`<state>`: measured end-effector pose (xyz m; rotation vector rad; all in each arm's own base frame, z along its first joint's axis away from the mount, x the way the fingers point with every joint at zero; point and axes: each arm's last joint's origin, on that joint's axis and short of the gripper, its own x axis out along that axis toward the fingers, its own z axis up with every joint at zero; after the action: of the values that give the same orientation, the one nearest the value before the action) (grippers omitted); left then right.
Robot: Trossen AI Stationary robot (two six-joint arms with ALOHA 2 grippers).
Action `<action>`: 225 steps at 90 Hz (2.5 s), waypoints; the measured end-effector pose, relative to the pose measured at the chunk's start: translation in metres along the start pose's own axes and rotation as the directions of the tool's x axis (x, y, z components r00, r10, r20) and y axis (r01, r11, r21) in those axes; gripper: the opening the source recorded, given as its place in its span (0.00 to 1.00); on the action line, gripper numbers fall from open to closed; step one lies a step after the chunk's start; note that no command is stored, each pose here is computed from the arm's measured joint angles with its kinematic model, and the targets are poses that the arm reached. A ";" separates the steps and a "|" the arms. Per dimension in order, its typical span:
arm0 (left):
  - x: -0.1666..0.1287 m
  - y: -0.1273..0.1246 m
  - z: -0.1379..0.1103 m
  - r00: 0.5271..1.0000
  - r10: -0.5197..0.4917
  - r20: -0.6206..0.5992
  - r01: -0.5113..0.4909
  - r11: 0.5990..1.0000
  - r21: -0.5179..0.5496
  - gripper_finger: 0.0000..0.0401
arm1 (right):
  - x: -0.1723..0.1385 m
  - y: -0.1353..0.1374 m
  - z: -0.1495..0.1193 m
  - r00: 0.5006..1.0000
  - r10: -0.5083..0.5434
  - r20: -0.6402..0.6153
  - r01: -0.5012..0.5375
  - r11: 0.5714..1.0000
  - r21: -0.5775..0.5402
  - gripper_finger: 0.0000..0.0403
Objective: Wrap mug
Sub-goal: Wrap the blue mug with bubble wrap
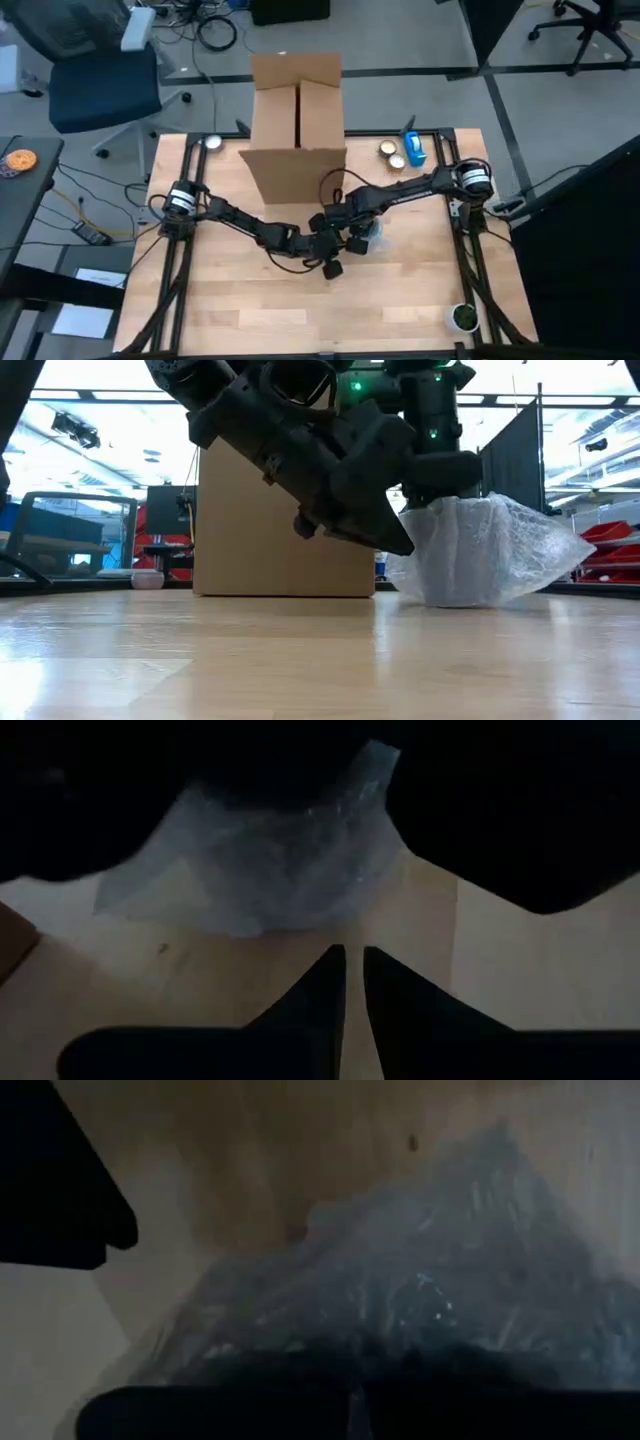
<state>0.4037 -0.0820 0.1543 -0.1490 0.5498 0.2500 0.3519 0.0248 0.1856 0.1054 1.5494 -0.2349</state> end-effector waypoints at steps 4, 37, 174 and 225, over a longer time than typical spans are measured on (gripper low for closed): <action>0.000 0.000 0.000 1.000 0.000 0.000 0.000 1.000 0.000 0.06 | -0.004 0.000 -0.002 1.000 0.001 0.002 -0.001 1.000 0.004 0.00; 0.000 0.001 0.001 1.000 0.012 0.006 -0.012 1.000 -0.007 0.06 | -0.076 -0.015 -0.042 0.994 -0.016 0.112 0.004 0.994 0.108 0.00; -0.006 0.001 -0.008 0.994 0.052 -0.092 -0.042 0.994 0.105 0.06 | -0.056 0.000 -0.050 0.988 -0.139 0.072 0.127 0.980 0.155 0.00; -0.014 0.008 -0.007 0.978 0.177 -0.111 -0.155 0.972 0.178 0.06 | -0.028 0.005 -0.070 0.989 -0.093 0.116 0.078 0.988 0.132 0.00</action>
<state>0.3865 -0.0783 0.1554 0.0463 0.7082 0.3575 0.2841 0.0475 0.2119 0.1228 1.4181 -0.4017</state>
